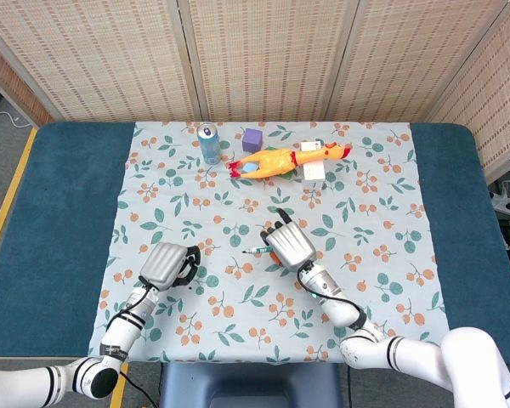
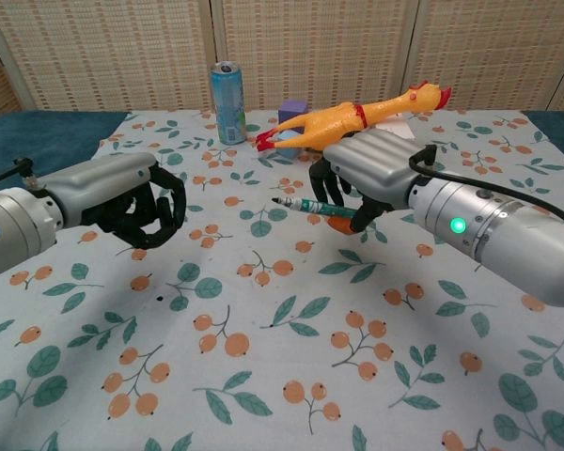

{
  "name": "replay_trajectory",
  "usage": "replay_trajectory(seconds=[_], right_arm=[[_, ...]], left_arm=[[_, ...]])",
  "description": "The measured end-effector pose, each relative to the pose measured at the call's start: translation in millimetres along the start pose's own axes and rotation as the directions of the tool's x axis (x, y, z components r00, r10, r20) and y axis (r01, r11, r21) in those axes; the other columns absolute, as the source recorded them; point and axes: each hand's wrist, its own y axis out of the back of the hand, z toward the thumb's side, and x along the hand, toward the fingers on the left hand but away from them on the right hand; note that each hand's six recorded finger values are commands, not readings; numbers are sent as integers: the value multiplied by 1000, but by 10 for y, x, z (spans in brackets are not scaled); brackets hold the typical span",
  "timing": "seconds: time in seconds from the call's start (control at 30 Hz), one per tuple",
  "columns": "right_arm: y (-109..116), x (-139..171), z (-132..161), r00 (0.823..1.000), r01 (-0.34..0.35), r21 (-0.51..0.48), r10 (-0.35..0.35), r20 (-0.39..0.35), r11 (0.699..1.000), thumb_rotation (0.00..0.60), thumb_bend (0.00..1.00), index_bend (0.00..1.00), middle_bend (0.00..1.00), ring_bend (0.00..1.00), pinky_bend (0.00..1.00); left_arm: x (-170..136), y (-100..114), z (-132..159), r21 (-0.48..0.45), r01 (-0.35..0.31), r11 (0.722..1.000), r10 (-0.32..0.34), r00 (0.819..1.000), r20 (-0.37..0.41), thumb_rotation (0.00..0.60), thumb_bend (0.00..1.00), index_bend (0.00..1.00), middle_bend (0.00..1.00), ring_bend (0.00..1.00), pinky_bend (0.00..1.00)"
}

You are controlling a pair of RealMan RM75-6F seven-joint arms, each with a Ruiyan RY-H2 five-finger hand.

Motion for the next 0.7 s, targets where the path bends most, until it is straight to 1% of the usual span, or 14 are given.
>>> replay_trajectory(seconds=[0.07,0.13,0.23,0.3,0.37,0.47,0.53,0.7], right_arm=[[-56,13,-29,999,-35,16,34,20,999,600,356,527,633,330,101],[-104,25,-49,997,-64,26,63,39,998,600,355,469,587,304,93],[-164,53,-44,993,-104,31,102,63,994,600,355,415,544,281,84],[-186,74,-30,990,-123,34,120,71,992,600,355,360,496,250,63],[-208,94,-37,987,-143,37,139,81,989,600,355,265,416,207,36],[-229,128,-53,980,-177,43,172,98,983,600,356,145,331,171,23],[-216,152,-37,978,-190,34,186,98,981,600,355,96,313,162,19],[-159,224,-27,973,-214,11,212,90,977,600,338,18,273,145,2]], left_arm=[[18,-50,-8,20,9,1000,-9,1000,3,600,600,324,464,569,803],[39,-97,-18,37,17,999,-17,1000,3,600,582,277,407,532,788],[77,-190,-26,58,35,998,-35,999,-1,600,561,241,365,489,765],[96,-235,-31,57,46,997,-46,999,-10,600,552,220,343,470,751],[102,-266,-47,53,60,997,-59,998,-20,600,530,172,298,445,730],[105,-314,-80,39,91,995,-90,995,-40,600,487,101,238,427,719],[105,-326,-81,22,104,994,-103,994,-46,600,475,66,212,425,720],[94,-256,-37,-29,94,995,-95,995,-32,600,441,1,111,410,718]])
